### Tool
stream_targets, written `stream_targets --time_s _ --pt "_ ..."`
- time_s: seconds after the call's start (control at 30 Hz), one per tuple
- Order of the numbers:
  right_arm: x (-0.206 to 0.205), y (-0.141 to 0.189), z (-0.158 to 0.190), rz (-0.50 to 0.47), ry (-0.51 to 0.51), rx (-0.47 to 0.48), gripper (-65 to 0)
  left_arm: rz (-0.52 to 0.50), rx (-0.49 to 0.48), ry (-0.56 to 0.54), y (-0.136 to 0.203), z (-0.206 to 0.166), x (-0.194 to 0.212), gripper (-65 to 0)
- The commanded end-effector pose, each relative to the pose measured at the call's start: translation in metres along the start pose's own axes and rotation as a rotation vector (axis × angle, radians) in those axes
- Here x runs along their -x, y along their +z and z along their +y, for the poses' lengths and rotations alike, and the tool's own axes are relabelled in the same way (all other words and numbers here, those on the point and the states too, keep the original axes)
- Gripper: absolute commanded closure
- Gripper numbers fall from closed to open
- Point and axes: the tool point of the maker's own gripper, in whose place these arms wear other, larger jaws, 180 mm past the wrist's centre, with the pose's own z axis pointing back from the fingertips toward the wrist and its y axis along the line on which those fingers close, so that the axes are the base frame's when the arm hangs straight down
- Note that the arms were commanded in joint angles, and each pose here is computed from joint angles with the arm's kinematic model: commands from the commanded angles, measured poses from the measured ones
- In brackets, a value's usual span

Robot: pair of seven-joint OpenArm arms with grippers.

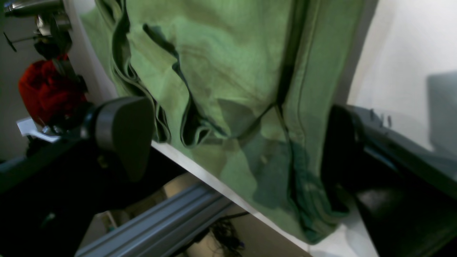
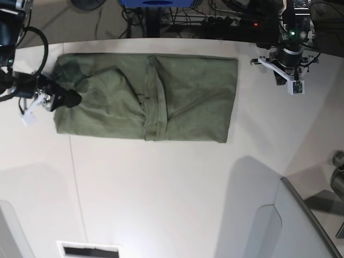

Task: Layout the t-shirt on the table in an organized manner, then fold the t-shirt properly
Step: 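Grasp the shirt end with the right gripper and lift it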

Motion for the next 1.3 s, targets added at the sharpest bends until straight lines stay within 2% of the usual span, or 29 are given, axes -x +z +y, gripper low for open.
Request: stream_targets --time_s 0.0,0.3,0.5,0.6,0.9,0.93,1.0,1.2,1.27 --pt "0.009 0.000 -0.006 0.050 0.007 0.036 -65.0 -0.040 -0.009 -0.010 0.002 0.004 -0.012 0.0" --pt "0.016 -0.020 0.012 0.062 0.000 -0.016 -65.0 -0.038 -0.008 -0.006 0.002 0.003 -0.010 0.0" --pt "0.012 -0.022 0.019 0.074 0.015 -0.031 -65.0 -0.037 -0.009 -0.006 0.001 0.003 -0.010 0.0" --pt "0.006 -0.022 0.032 0.062 0.103 -0.051 -65.0 -0.037 -0.009 -0.006 0.001 0.003 -0.010 0.0" --pt "0.003 -0.022 0.033 0.052 0.110 -0.049 -65.0 -0.040 -0.009 -0.006 0.001 0.003 -0.011 0.0" --pt "0.004 -0.022 0.034 0.052 0.112 -0.051 -62.6 -0.040 -0.009 -0.006 0.001 0.003 -0.011 0.0" --pt "0.003 -0.023 0.035 0.050 0.112 -0.054 -52.7 -0.040 -0.009 -0.006 0.001 0.003 -0.011 0.0" --pt "-0.010 -0.024 0.038 -0.011 0.115 -0.062 -16.8 -0.034 -0.009 -0.007 0.002 0.003 -0.009 0.0" --pt "-0.011 -0.024 0.039 -0.015 0.115 -0.062 -8.1 -0.032 -0.009 -0.007 0.002 0.003 -0.008 0.0"
